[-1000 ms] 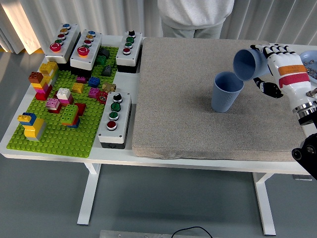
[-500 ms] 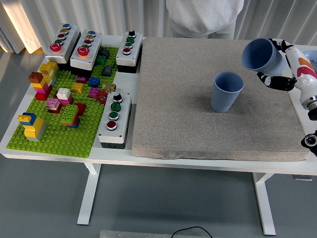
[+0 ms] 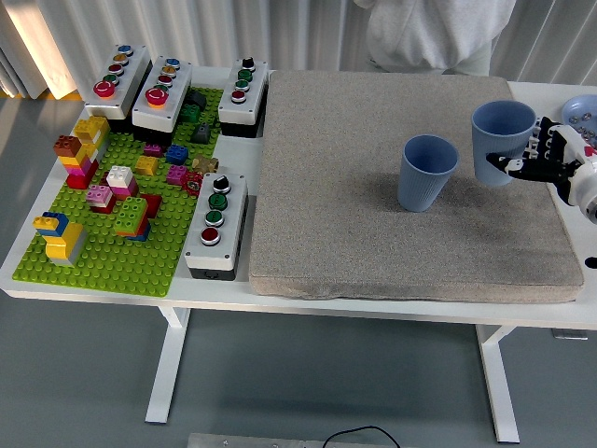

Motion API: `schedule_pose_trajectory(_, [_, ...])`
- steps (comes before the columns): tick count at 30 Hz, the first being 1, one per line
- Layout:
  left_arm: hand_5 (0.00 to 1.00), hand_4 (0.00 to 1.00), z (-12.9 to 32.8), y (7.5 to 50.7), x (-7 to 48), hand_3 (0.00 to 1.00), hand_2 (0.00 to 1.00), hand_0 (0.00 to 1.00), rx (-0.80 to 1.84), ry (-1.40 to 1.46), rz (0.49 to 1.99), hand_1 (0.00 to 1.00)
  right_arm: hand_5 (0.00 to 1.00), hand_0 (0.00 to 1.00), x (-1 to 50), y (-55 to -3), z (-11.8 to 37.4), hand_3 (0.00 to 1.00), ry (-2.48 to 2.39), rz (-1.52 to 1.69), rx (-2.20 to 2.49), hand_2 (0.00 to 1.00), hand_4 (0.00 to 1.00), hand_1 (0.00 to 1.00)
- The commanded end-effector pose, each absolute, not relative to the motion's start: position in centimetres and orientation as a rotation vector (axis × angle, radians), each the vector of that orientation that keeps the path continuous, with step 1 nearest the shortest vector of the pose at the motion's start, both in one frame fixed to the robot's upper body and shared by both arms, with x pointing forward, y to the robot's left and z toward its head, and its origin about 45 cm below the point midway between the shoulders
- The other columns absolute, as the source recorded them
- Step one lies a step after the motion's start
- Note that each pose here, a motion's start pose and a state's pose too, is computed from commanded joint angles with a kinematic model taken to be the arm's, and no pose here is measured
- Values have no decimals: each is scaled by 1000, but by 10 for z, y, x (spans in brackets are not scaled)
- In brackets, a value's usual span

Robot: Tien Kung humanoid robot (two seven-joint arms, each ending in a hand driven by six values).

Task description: Pick cup pour cup place

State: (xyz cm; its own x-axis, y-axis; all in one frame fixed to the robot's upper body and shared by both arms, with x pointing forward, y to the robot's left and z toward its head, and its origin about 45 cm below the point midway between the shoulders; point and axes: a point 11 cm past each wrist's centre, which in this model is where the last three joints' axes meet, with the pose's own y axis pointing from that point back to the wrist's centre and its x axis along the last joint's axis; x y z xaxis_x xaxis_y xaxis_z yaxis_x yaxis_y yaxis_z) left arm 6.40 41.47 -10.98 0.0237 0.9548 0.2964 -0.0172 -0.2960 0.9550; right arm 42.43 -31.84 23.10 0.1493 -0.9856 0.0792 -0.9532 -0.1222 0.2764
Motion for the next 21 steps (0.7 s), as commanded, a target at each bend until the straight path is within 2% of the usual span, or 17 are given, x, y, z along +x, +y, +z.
schedule_pose_trajectory(6, [938, 524, -110, 414, 63, 654, 828, 740, 1431, 1022, 1409, 770, 154, 859, 422, -311, 222, 661, -1936, -480, 2306, 608, 731, 717])
schedule_pose_trajectory(21, [940, 524, -110, 412, 65, 654, 828, 740, 1425, 1021, 1408, 770, 164, 858, 422, -321, 210, 660, -2025, -346, 2254, 607, 726, 723])
